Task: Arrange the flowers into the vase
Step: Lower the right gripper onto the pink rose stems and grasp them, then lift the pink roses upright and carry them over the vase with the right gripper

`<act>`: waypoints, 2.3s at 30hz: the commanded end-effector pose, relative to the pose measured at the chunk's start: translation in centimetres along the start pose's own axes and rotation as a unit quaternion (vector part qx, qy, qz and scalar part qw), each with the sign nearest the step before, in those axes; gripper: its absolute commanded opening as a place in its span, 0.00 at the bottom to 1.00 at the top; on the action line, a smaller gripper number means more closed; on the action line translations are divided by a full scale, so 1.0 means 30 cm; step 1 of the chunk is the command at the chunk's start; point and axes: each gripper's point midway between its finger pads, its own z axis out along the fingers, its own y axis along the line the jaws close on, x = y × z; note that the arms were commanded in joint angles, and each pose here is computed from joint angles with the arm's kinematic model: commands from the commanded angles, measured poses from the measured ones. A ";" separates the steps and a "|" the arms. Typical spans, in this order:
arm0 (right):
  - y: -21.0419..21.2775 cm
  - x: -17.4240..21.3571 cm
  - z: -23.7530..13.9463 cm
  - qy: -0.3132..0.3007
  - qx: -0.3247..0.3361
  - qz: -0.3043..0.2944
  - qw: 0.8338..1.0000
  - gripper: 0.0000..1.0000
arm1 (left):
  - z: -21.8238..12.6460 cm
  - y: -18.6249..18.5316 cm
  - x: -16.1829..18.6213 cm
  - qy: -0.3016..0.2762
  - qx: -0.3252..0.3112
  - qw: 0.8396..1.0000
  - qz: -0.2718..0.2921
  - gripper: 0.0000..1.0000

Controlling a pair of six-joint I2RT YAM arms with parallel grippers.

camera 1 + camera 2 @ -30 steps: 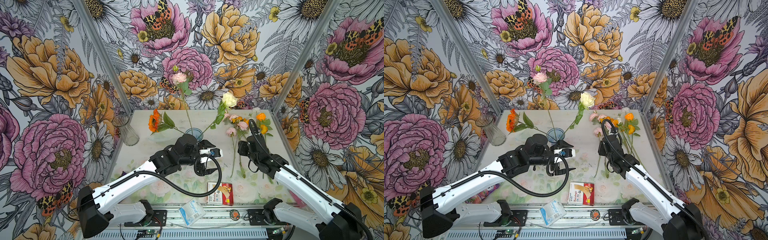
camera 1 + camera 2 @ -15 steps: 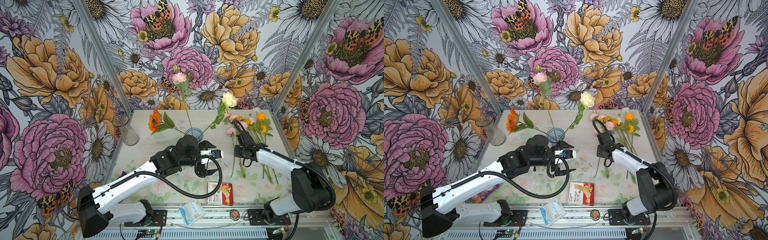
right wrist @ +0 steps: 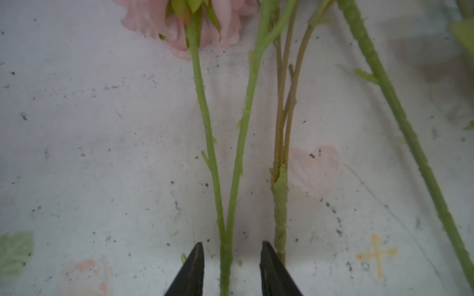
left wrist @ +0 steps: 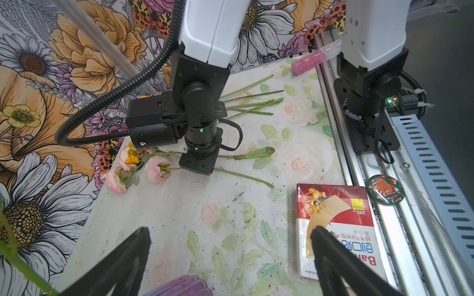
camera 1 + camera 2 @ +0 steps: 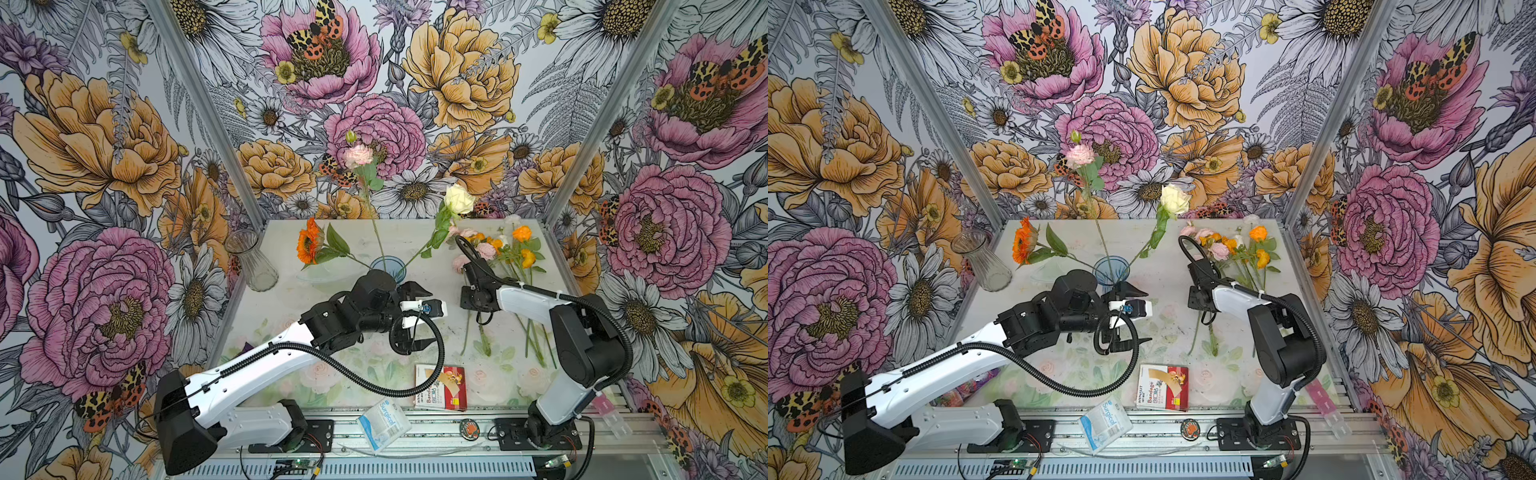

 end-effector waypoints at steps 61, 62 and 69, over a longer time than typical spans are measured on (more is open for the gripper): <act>-0.085 -0.456 -1.182 -0.478 -0.130 0.032 0.868 0.00 | -0.213 0.211 -0.001 -0.031 -0.111 0.993 -0.018 0.99; -0.058 -0.460 -1.232 -0.497 -0.149 0.024 0.854 0.00 | -0.225 0.223 0.001 -0.033 -0.116 0.992 -0.021 0.99; 0.159 -0.430 -1.481 -0.576 -0.256 -0.057 0.774 0.00 | -0.312 0.277 0.004 -0.053 -0.145 0.988 -0.027 0.99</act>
